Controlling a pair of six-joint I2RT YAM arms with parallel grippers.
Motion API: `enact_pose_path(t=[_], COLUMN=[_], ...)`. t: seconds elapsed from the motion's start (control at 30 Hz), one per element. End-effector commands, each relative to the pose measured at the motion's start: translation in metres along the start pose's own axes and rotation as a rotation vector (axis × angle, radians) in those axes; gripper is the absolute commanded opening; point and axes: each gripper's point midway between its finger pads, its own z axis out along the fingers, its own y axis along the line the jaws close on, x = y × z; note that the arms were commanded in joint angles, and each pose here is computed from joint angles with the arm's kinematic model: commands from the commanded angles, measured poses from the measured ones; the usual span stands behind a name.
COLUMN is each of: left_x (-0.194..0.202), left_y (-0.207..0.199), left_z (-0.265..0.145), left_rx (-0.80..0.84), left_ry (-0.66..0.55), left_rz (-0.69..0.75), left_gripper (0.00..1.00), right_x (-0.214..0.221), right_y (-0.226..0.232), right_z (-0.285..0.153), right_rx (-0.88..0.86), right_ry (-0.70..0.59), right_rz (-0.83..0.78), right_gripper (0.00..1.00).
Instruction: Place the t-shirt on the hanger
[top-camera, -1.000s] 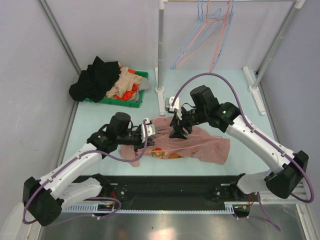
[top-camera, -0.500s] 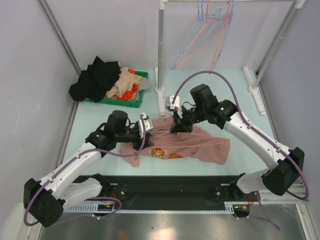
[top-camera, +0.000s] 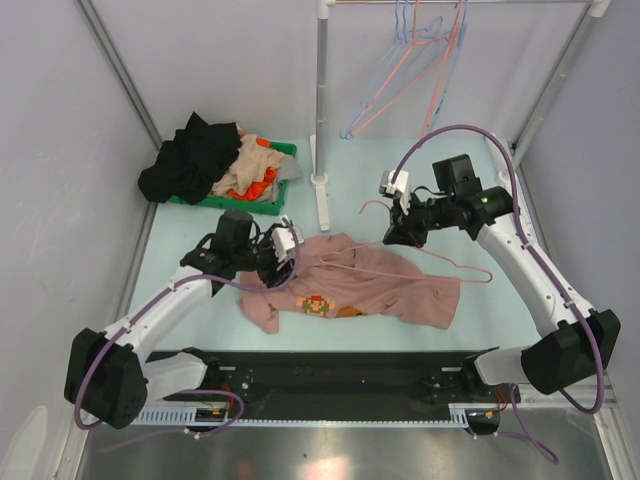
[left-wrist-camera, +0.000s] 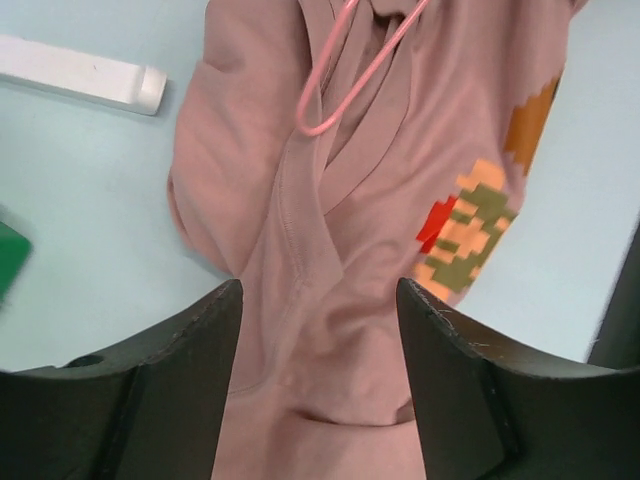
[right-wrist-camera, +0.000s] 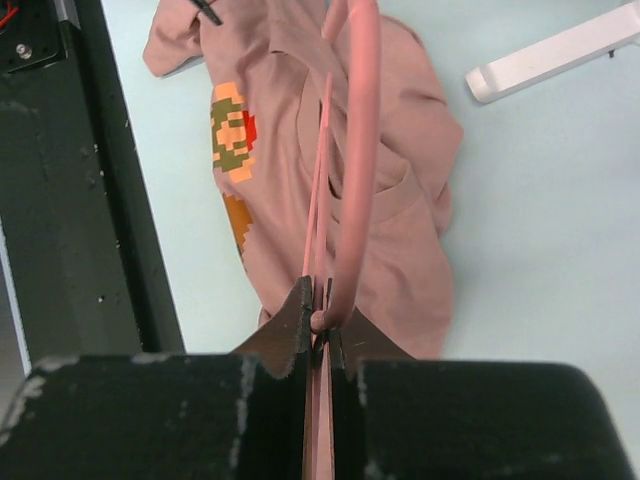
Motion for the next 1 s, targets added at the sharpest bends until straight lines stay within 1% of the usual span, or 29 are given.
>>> enact_pose_path(t=[0.0,0.17,0.27,0.37,0.47,0.57,0.6,0.67,0.7,0.77,0.8,0.9,0.97], left_x=[0.0,0.016,0.026,0.032,0.037,0.029,0.022,0.017,0.015,0.014,0.013,0.015,0.016], left_y=[0.019,0.025,0.026,0.029,0.036,0.044,0.046,0.047,0.046,0.043,0.039,0.036,0.037], left_z=[0.005,0.017,0.025,0.03,0.034,0.036,0.035,0.034,0.033,0.032,0.03,0.028,0.028], left_rx=[-0.009,0.068,0.086,0.098,0.1,0.085,0.078,0.075,0.082,0.105,0.122,0.136,0.139], left_ry=[0.011,0.096,0.141,0.162,0.197,0.192,0.173,0.161,0.156,0.153,0.151,0.156,0.162], left_rz=[0.376,0.547,0.602,0.612,0.627,0.592,0.586,0.573,0.568,0.568,0.565,0.564,0.561], left_gripper=[0.69,0.69,0.69,0.68,0.64,0.47,0.37,0.28,0.21,0.16,0.12,0.06,0.05], right_x=[-0.01,-0.004,-0.003,-0.005,-0.008,-0.011,-0.013,-0.016,-0.017,-0.02,-0.023,-0.031,-0.028], right_y=[0.013,0.016,0.016,0.013,0.009,0.008,0.008,0.005,0.007,0.001,0.001,-0.004,-0.005], right_z=[-0.02,-0.02,-0.019,-0.014,-0.006,0.004,0.006,0.012,0.015,0.021,0.023,0.025,0.025], right_rx=[-0.015,-0.03,-0.034,-0.035,-0.036,-0.041,-0.041,-0.034,-0.04,-0.022,-0.019,0.004,0.008], right_ry=[-0.025,-0.002,-0.003,-0.001,-0.004,-0.003,-0.004,-0.004,-0.004,-0.004,-0.008,-0.027,-0.017], right_rz=[-0.064,-0.077,-0.089,-0.115,-0.145,-0.187,-0.2,-0.228,-0.243,-0.276,-0.288,-0.309,-0.321], right_gripper=[0.0,0.0,0.0,0.0,0.0,0.0,0.0,0.0,0.0,0.0,0.0,0.0,0.0])
